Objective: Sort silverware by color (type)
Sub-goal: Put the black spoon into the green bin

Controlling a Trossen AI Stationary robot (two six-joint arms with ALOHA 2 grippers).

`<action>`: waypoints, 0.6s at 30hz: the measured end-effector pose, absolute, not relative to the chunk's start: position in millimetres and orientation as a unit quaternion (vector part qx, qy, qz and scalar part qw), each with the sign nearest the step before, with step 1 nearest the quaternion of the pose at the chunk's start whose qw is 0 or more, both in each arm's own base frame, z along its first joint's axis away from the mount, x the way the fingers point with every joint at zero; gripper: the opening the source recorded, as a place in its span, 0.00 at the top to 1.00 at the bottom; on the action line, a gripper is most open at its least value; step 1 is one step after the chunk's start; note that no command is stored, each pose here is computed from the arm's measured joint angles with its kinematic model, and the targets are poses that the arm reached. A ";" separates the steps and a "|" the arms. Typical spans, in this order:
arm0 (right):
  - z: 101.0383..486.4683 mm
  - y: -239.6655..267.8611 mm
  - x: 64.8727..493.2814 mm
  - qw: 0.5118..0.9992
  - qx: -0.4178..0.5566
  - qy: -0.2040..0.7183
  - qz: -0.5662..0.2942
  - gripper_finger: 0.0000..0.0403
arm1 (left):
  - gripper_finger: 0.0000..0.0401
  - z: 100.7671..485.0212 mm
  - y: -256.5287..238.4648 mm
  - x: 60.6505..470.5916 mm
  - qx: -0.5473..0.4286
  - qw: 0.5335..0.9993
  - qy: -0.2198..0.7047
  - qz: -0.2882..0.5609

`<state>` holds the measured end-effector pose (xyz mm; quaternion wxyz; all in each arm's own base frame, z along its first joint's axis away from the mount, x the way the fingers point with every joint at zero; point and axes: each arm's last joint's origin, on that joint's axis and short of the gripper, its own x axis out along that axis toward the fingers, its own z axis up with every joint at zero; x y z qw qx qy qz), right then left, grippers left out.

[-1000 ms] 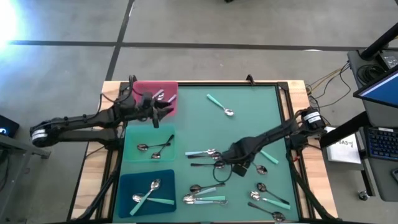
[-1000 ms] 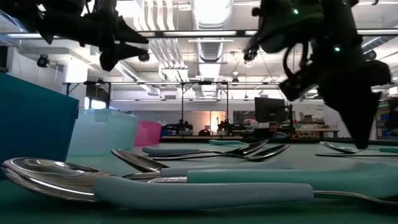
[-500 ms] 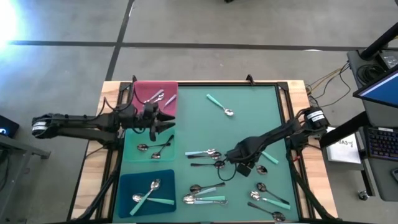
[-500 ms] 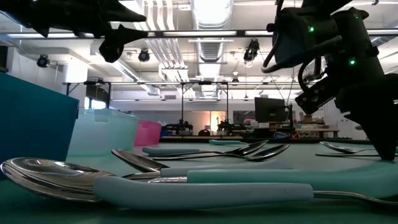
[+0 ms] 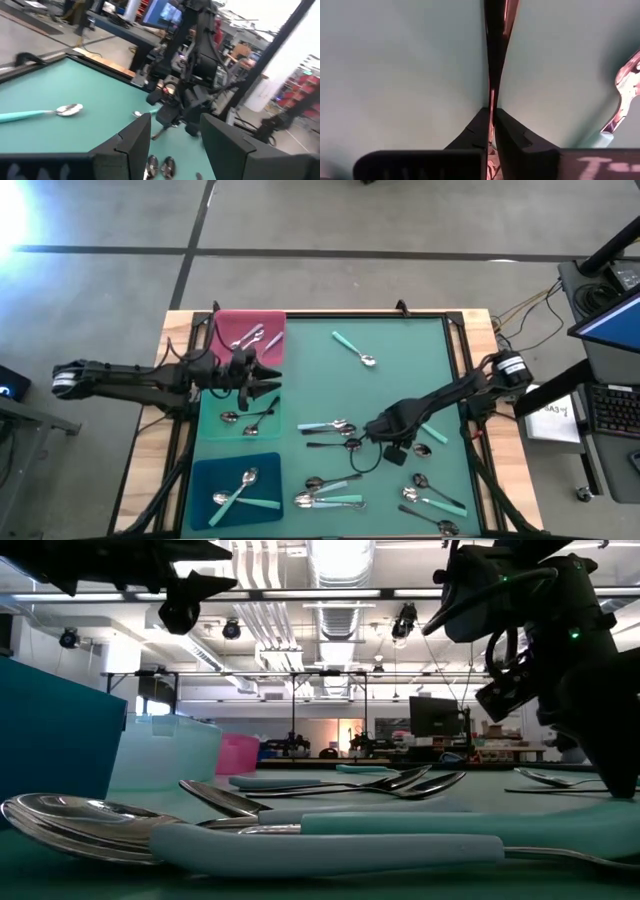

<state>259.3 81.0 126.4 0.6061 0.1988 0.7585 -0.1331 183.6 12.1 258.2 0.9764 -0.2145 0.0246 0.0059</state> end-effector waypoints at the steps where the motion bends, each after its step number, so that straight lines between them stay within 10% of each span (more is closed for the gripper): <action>1: 129.2 81.1 260.0 0.612 0.194 0.755 -0.131 0.98 | 0.61 258.3 10.1 183.7 -0.215 0.976 0.027 -0.004; 18: 239.6 73.0 284.0 0.872 0.123 0.445 -0.163 0.98 | 0.61 220.8 -27.0 220.3 -0.158 0.987 0.023 0.017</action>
